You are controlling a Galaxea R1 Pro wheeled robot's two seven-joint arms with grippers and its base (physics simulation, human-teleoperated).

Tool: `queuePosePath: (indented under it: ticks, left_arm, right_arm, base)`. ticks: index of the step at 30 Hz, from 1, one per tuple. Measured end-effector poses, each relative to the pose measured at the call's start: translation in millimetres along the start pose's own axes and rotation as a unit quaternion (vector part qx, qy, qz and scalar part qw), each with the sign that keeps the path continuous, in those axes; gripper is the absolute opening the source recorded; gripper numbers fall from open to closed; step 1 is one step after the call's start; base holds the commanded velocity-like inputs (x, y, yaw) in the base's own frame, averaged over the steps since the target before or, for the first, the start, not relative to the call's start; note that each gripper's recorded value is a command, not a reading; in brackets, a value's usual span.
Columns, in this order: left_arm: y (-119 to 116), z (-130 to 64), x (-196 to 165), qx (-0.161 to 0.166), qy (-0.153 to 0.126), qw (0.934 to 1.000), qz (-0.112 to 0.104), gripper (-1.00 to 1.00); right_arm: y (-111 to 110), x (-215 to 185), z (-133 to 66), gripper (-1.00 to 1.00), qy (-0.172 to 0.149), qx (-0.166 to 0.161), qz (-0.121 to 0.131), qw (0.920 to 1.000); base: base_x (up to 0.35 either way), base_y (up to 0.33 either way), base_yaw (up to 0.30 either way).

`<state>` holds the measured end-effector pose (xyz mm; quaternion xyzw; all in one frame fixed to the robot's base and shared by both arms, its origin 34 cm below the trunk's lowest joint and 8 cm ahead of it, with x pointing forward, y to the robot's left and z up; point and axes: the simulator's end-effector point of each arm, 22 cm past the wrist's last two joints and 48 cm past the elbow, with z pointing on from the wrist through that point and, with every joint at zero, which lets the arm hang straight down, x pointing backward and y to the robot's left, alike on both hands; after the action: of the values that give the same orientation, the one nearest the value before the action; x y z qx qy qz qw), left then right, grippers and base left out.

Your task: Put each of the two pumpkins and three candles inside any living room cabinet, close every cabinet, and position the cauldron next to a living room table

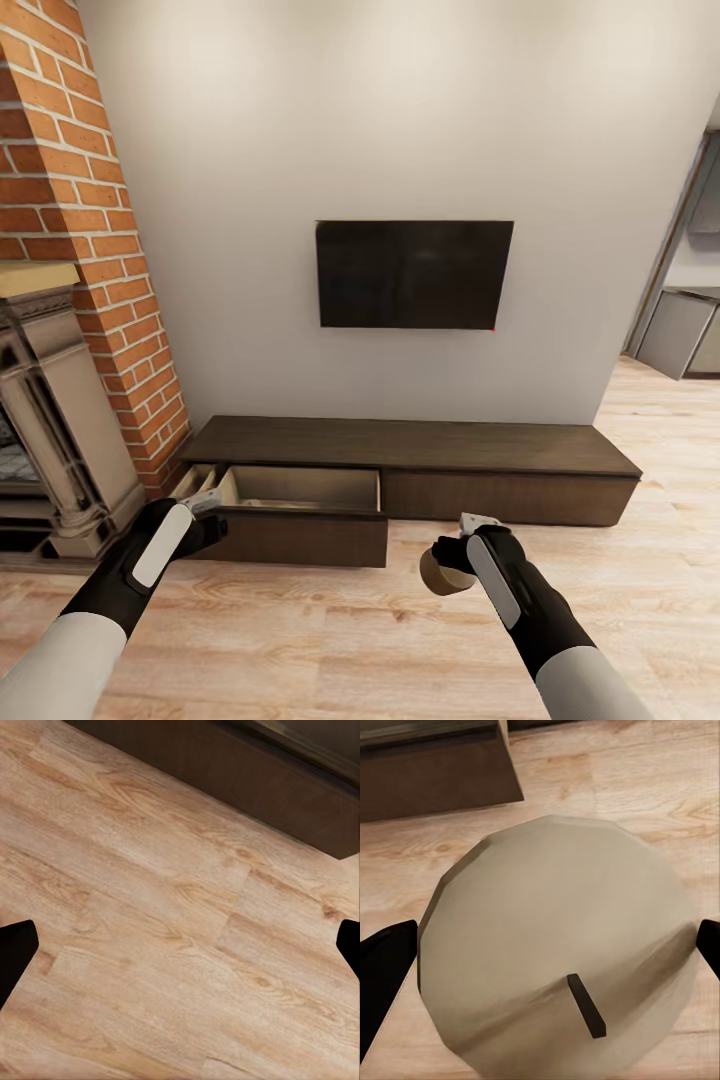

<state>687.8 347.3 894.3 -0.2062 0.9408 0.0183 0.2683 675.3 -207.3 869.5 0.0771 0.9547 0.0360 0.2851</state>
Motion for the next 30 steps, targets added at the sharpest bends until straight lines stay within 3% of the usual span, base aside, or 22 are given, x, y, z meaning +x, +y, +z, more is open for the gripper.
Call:
queuePosePath:
  ticks: [13,30]
  left_arm:
    - [3,-3.0,-3,0.0,-0.004,1.0,-0.001,1.0]
    - [6,-25.7,-14,0.005,-0.011,0.9999,-0.011,1.0]
  right_arm:
    - [2,-4,-3.6,-1.0,-0.005,-0.001,0.001,1.0]
    - [11,-28,-33.1,-1.0,-0.035,-0.009,-0.004,0.9993]
  base:
    - [0.0,0.309,-0.085]
    - [0.0,0.013,-0.109]
